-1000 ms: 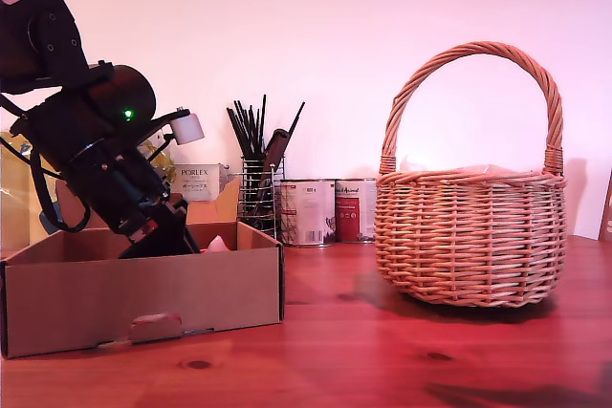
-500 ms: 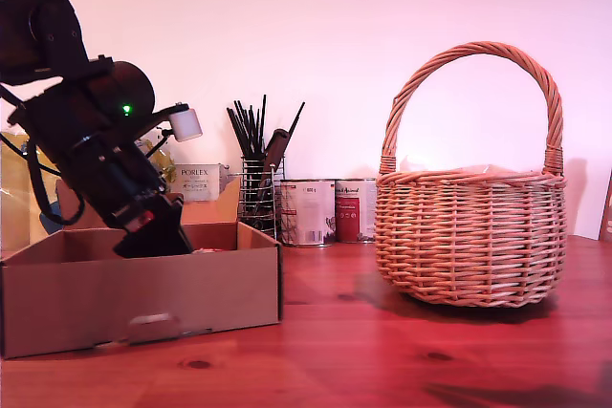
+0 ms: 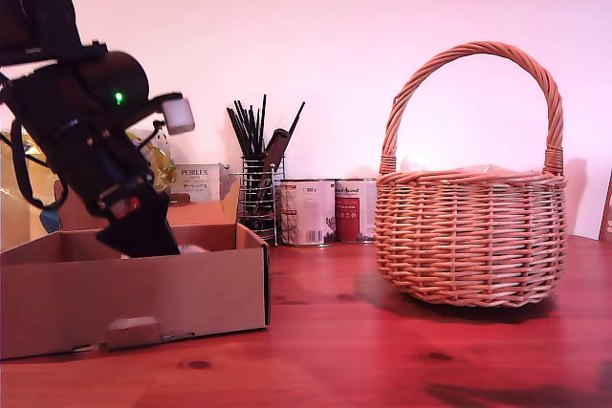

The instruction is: Move the bags of Easter eggs from the cardboard box on the left into the woven basket on the right side.

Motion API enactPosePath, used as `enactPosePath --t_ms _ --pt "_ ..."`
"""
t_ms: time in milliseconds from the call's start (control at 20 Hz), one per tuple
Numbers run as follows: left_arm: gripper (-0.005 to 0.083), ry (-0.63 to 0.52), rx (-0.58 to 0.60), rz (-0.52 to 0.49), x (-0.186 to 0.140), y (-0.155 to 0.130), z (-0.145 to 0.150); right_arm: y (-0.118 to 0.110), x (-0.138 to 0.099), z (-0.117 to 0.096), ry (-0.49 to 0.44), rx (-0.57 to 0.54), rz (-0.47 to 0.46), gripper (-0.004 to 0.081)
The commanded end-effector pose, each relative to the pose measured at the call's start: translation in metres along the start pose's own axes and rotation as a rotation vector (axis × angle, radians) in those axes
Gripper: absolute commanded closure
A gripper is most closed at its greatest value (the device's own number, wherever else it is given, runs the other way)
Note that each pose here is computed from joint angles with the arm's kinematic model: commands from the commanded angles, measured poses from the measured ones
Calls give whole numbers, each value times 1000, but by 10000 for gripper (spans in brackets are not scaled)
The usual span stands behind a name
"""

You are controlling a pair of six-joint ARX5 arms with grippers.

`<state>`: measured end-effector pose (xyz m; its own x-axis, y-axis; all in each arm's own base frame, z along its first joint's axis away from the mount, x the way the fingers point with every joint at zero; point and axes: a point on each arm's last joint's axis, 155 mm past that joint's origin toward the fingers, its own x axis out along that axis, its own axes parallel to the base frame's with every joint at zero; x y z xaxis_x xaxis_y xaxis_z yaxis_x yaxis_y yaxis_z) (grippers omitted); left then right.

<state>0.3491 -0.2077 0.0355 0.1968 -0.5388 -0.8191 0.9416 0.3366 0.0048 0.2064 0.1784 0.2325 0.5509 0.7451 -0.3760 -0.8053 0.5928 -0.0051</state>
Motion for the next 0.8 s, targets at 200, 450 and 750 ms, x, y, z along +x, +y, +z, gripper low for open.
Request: enactPosePath --t_ms 200,450,750 --pt "667 -83 7 41 -33 -6 27 2 -1 4 -13 -15 5 783" --pt "667 -193 -16 -17 -62 -27 54 2 -1 4 -13 -15 5 783" --pt "667 -236 -33 -39 -69 -31 62 2 -1 4 -13 -15 5 783"
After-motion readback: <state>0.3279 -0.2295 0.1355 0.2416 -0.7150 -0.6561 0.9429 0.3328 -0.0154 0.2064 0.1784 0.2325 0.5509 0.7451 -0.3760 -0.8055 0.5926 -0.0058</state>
